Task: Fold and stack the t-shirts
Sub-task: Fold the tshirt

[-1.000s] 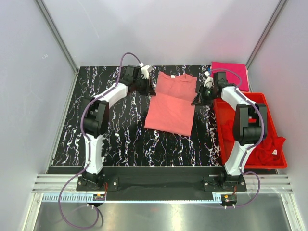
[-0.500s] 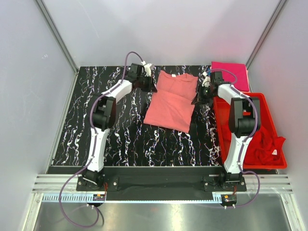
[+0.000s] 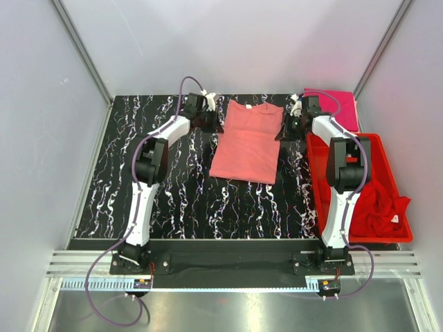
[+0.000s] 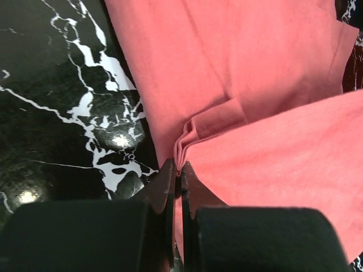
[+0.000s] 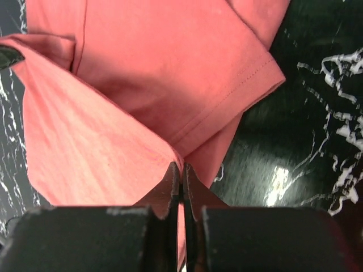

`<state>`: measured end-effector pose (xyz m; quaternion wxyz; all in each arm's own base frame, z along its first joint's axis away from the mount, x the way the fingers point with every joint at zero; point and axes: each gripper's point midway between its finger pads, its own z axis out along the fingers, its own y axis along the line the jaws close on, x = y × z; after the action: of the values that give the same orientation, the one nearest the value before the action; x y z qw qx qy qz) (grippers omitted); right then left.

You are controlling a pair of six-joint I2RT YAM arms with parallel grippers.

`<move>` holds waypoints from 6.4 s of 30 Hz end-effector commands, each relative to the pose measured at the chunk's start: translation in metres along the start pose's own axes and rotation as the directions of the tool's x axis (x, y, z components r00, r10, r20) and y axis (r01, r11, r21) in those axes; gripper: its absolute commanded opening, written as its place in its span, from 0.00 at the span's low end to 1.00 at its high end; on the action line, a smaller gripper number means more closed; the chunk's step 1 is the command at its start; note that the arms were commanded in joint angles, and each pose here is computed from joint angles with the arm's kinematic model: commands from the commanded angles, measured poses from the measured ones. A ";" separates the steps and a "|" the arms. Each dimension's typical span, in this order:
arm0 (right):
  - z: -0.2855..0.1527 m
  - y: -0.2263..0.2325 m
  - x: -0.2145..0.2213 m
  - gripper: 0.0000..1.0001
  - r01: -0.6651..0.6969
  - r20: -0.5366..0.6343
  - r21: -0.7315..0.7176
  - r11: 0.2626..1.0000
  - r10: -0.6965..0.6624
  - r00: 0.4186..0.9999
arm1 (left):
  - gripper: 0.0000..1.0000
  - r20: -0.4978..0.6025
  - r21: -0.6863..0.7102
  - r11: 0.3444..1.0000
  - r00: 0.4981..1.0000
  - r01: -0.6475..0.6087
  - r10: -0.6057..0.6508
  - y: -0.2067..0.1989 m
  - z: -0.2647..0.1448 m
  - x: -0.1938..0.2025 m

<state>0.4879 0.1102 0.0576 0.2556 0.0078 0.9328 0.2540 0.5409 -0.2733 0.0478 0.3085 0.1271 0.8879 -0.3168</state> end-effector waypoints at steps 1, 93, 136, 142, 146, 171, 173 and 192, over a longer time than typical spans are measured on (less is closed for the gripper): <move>0.010 -0.008 -0.012 0.05 0.000 0.017 0.020 1.000 0.000 1.000 | 0.07 0.111 -0.026 0.999 0.993 -0.034 0.037 0.000 -0.017 -0.040; -0.080 0.075 0.233 0.00 -0.183 -0.212 0.044 0.982 0.189 0.959 | 0.00 -0.229 -0.281 0.903 0.890 0.327 -0.394 -0.066 -0.170 0.270; -0.111 0.061 0.232 0.42 -0.230 -0.121 0.198 0.953 0.256 0.959 | 0.54 -0.015 -0.103 0.959 0.964 0.264 -0.267 -0.081 -0.147 0.072; -0.115 0.078 0.237 0.55 -0.272 -0.165 0.133 0.953 0.292 0.942 | 0.61 -0.062 -0.236 0.942 0.963 0.241 -0.262 -0.080 -0.189 0.147; -0.110 0.074 0.238 0.57 -0.275 -0.165 0.143 0.951 0.297 0.940 | 0.63 -0.100 -0.264 0.935 0.958 0.236 -0.270 -0.082 -0.203 0.205; -0.071 0.044 0.278 0.53 -0.344 -0.183 0.185 0.920 0.377 0.908 | 0.62 -0.109 -0.287 0.872 0.891 0.397 -0.441 -0.066 -0.191 0.301; -0.071 0.044 0.278 0.48 -0.348 -0.179 0.185 0.919 0.380 0.908 | 0.58 -0.113 -0.290 0.869 0.888 0.400 -0.446 -0.065 -0.189 0.303; -0.128 0.100 0.268 0.00 -0.288 -0.140 0.074 0.955 0.296 0.945 | 0.00 -0.025 -0.175 0.881 0.892 0.440 -0.451 -0.116 -0.237 0.260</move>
<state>0.1896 0.1685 0.0575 0.1486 0.1338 0.9420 0.2696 0.1809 -0.2032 0.0607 0.1954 -0.0824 0.9310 -0.2971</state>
